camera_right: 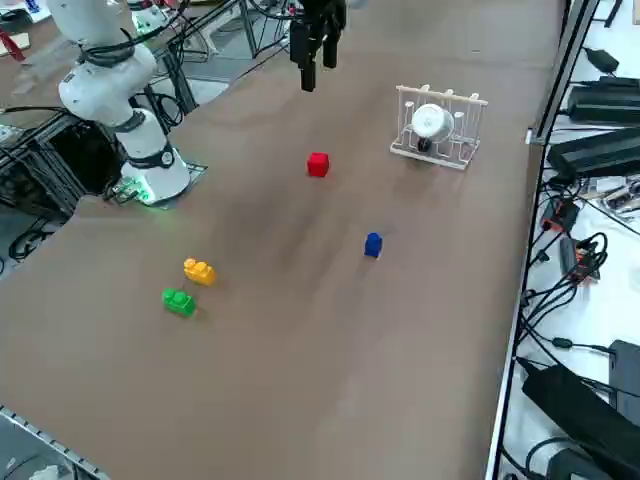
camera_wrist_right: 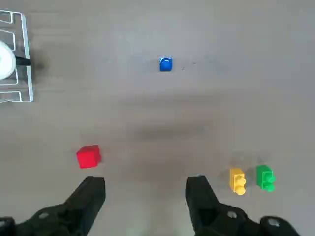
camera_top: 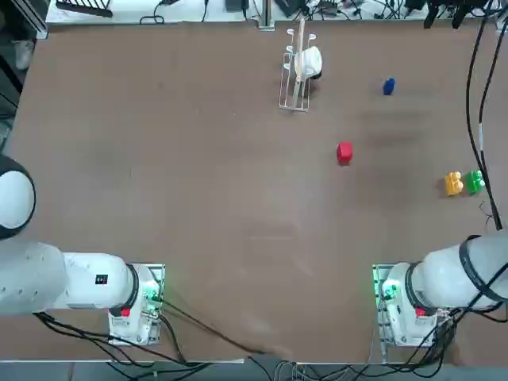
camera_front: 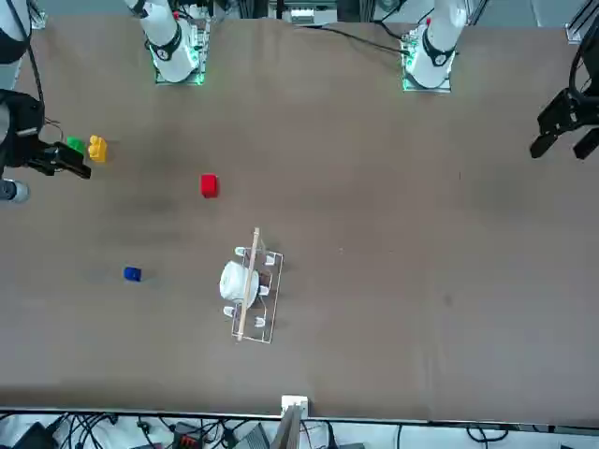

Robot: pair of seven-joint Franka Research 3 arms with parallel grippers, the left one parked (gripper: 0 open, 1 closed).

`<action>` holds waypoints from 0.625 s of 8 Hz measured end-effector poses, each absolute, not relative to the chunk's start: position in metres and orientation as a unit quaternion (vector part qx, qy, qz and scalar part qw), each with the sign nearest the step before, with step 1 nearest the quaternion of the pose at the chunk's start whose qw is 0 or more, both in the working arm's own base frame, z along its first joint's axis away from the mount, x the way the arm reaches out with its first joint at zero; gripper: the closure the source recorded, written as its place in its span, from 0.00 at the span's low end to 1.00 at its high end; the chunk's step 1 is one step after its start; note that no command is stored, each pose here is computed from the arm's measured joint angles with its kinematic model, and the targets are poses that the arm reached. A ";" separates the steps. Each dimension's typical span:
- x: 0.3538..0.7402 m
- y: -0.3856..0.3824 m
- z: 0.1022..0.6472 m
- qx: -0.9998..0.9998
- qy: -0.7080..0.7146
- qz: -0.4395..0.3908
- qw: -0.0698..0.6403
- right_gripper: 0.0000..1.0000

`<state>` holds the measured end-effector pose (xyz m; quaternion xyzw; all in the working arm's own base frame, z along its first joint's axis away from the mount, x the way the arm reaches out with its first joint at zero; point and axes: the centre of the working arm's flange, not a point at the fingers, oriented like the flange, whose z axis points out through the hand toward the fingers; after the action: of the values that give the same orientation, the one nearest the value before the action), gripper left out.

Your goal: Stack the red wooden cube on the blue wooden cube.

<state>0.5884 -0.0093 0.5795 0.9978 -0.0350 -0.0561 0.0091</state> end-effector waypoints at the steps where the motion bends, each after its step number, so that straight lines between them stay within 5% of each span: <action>1: 0.588 -0.010 0.580 0.998 -0.035 -0.056 0.009 0.00; 5: 0.588 -0.006 0.572 0.997 -0.031 -0.070 0.009 0.00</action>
<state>0.5884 -0.0057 0.5722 0.9970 -0.0313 -0.0698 0.0094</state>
